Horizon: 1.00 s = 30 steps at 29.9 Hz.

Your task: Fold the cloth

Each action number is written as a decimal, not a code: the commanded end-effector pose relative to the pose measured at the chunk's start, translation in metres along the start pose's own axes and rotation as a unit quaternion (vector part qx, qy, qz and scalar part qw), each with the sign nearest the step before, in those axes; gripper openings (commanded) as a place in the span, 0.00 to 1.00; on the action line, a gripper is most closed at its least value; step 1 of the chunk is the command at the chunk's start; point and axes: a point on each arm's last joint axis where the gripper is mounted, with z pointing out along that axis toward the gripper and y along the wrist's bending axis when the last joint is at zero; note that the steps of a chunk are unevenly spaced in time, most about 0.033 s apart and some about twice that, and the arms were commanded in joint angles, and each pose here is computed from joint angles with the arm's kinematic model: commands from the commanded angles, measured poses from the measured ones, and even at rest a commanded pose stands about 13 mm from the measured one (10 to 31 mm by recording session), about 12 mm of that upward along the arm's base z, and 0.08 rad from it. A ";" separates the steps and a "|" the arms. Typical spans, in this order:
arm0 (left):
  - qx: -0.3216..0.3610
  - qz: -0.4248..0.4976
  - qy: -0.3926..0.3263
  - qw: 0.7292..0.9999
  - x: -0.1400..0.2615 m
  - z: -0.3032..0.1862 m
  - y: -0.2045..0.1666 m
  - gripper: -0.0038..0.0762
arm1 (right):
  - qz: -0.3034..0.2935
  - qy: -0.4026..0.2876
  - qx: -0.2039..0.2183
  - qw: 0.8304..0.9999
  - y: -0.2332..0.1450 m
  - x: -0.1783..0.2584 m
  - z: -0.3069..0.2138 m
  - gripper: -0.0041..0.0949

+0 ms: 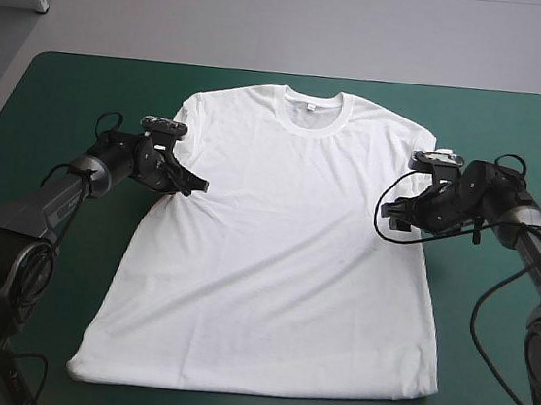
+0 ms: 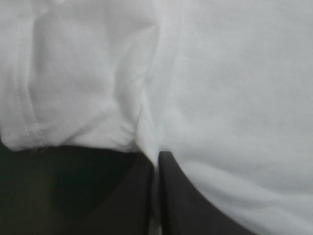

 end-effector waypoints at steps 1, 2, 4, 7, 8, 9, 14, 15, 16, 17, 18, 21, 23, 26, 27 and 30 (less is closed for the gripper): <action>-0.009 0.014 -0.022 1.000 -0.007 -0.010 0.001 0.07 | 0.003 -0.031 -0.006 1.000 0.000 -0.017 0.001 0.62; -0.009 0.014 -0.022 1.000 -0.007 -0.010 0.001 0.07 | 0.005 -0.027 -0.006 1.000 0.000 -0.019 0.007 0.61; -0.009 0.014 -0.022 1.000 -0.007 -0.010 0.001 0.07 | 0.010 -0.023 -0.009 1.000 -0.002 -0.022 0.016 0.59; -0.009 0.014 -0.022 1.000 -0.007 -0.010 0.001 0.07 | 0.012 -0.024 -0.017 0.999 -0.001 -0.025 0.021 0.55; -0.009 0.014 -0.022 1.000 -0.007 -0.010 0.001 0.07 | 0.011 -0.030 -0.020 0.999 -0.001 -0.026 0.021 0.51; -0.009 0.014 -0.022 1.000 -0.007 -0.010 0.001 0.07 | 0.010 -0.032 -0.021 0.999 0.000 -0.026 0.021 0.47; -0.011 0.018 -0.023 1.000 -0.007 -0.010 0.001 0.07 | -0.001 -0.036 -0.029 0.999 0.001 -0.027 0.021 0.15; -0.013 0.022 -0.023 0.999 -0.008 -0.011 0.001 0.07 | -0.004 -0.034 -0.030 0.999 0.001 -0.026 0.021 0.09; -0.016 0.025 -0.024 0.999 -0.009 -0.012 0.002 0.07 | -0.008 -0.034 -0.030 0.999 0.001 -0.026 0.020 0.02; -0.018 0.027 -0.023 0.999 -0.010 -0.014 0.002 0.07 | -0.009 -0.033 -0.030 0.999 0.002 -0.026 0.020 0.03; -0.020 0.029 -0.022 0.999 -0.011 -0.017 0.002 0.07 | -0.012 -0.036 -0.031 0.999 0.002 -0.026 0.017 0.02; -0.022 0.032 -0.040 0.998 -0.019 -0.031 0.002 0.07 | -0.017 -0.058 -0.029 0.998 0.004 -0.029 0.006 0.02; -0.026 0.036 -0.057 0.997 -0.026 -0.044 0.002 0.07 | -0.023 -0.086 -0.027 0.996 0.007 -0.034 -0.010 0.02; -0.036 0.045 -0.081 0.995 -0.037 -0.067 0.003 0.07 | -0.037 -0.128 -0.024 0.991 0.012 -0.046 -0.037 0.02; -0.037 0.046 -0.090 0.994 -0.042 -0.076 0.003 0.07 | -0.041 -0.143 -0.024 0.989 0.014 -0.051 -0.046 0.02; -0.041 0.048 -0.126 0.990 -0.060 -0.108 0.002 0.07 | -0.054 -0.185 -0.026 0.981 0.021 -0.065 -0.078 0.02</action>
